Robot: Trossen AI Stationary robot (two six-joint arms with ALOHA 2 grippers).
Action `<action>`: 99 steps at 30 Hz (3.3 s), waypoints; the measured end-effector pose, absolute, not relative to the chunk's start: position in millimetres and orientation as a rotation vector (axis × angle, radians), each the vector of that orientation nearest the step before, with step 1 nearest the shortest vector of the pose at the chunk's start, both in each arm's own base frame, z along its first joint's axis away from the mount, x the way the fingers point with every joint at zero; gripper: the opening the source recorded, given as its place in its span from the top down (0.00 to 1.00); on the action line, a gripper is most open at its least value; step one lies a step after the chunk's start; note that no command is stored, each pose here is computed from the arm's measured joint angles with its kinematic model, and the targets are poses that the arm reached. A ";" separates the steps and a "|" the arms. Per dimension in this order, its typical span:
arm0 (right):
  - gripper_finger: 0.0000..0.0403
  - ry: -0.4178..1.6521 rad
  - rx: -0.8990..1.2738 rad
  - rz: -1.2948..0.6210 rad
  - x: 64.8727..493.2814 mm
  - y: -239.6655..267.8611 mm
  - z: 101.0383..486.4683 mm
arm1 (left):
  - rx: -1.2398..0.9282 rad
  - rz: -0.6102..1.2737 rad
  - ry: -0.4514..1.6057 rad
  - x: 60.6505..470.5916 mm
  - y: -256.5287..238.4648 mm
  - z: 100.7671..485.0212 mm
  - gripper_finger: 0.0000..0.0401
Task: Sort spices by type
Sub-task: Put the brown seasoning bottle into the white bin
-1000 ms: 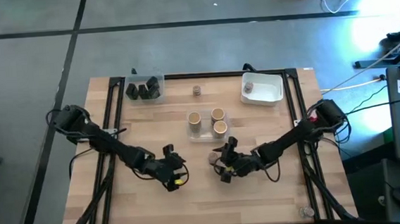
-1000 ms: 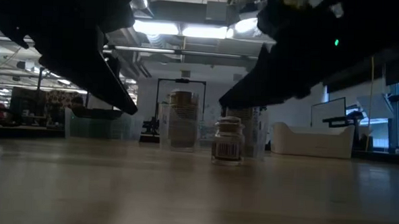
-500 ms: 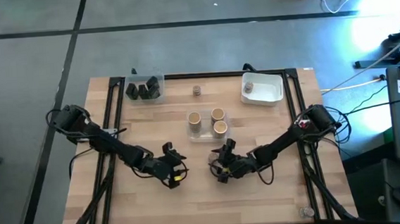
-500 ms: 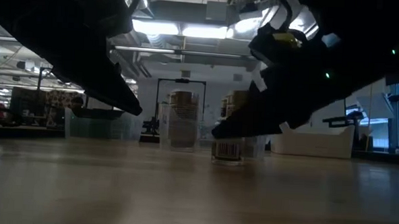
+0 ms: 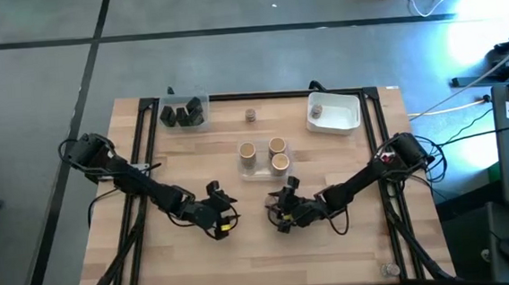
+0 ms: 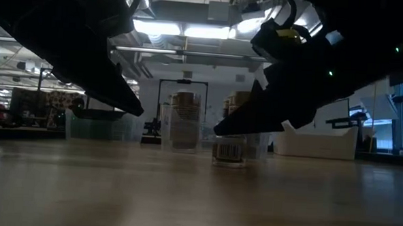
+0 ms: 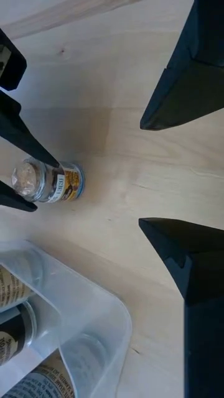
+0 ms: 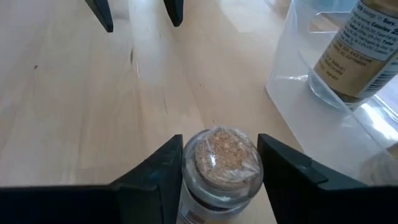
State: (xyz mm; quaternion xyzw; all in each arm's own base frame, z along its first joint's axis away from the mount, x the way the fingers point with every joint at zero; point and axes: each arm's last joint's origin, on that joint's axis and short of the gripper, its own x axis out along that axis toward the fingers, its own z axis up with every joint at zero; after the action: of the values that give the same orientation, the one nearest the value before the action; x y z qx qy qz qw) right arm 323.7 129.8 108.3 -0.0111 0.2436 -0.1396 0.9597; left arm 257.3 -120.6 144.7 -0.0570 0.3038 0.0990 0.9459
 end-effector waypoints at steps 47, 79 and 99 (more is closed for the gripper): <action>0.55 0.611 0.064 -0.990 177.3 -110.8 189.6 | -0.096 0.331 0.595 267.4 -95.1 145.2 0.44; 0.30 0.528 0.220 -0.958 161.5 -134.6 135.8 | -0.015 0.382 0.360 260.4 -45.6 219.2 0.44; 0.23 0.378 0.166 -0.820 155.6 -125.2 169.8 | -0.110 0.680 0.690 316.8 172.3 254.0 0.24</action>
State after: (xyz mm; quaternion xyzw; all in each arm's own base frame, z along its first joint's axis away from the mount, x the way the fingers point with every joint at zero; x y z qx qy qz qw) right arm 155.6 -125.2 169.8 0.0803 0.1822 -0.3959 0.8964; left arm 316.8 172.3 254.0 -0.0531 0.3313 0.3268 0.8835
